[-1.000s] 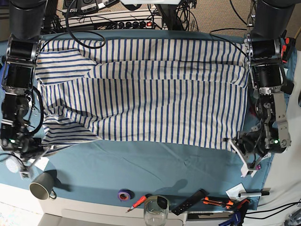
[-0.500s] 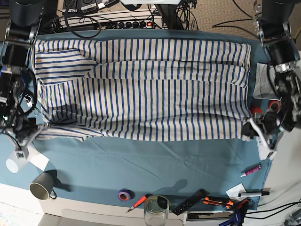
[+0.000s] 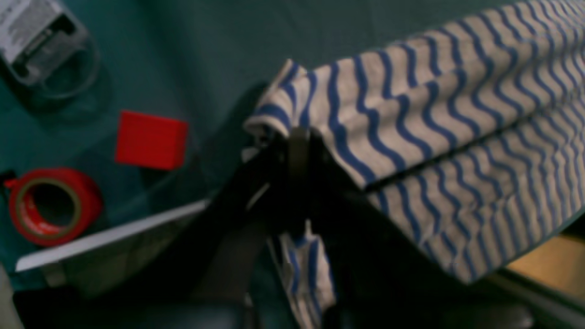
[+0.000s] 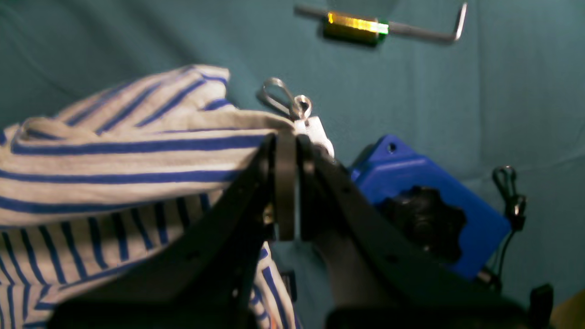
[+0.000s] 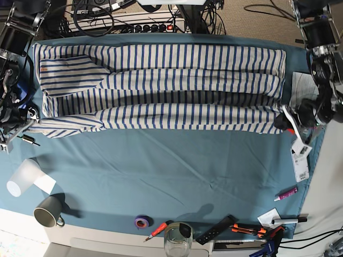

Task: Fold the T-shirt properly
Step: 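Lift both hem corners and fold the hem over toward the collar, then lower the folded hem onto the shirt and release both grippers, then grasp the shirt end near the right gripper and tuck it inward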

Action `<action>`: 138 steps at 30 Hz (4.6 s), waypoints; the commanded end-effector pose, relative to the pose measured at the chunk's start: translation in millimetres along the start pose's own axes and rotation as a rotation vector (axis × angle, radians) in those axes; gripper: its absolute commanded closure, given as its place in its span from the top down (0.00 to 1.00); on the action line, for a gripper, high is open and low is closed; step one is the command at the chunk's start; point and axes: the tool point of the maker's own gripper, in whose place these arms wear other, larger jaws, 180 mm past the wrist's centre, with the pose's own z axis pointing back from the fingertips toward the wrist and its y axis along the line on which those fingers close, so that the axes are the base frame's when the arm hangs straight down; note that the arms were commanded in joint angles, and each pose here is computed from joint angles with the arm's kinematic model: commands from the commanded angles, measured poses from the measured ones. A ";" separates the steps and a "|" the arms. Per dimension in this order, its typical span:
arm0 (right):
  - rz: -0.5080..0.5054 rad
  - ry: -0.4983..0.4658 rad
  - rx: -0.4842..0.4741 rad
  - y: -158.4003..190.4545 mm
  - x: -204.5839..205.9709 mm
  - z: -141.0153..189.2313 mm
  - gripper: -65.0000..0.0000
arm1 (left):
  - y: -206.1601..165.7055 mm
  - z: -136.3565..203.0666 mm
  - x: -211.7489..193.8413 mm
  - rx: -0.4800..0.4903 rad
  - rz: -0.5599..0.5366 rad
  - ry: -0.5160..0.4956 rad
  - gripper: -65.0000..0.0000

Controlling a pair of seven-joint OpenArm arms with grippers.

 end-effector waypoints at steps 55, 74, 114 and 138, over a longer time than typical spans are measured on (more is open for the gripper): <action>0.233 -0.084 0.041 3.6 -21.5 54.6 0.20 | -4.6 46.7 -72.4 0.060 0.044 0.047 0.00; 0.439 -0.090 0.059 61.7 -29.0 20.0 0.29 | -5.6 46.7 -71.4 0.054 0.045 0.042 0.00; 0.495 -0.015 0.013 81.6 -35.3 23.2 0.00 | -5.4 46.6 -69.3 0.055 0.045 0.031 0.00; 0.309 -0.076 -0.042 14.3 -48.5 75.8 0.00 | -5.4 46.6 -68.1 0.055 0.044 0.024 0.00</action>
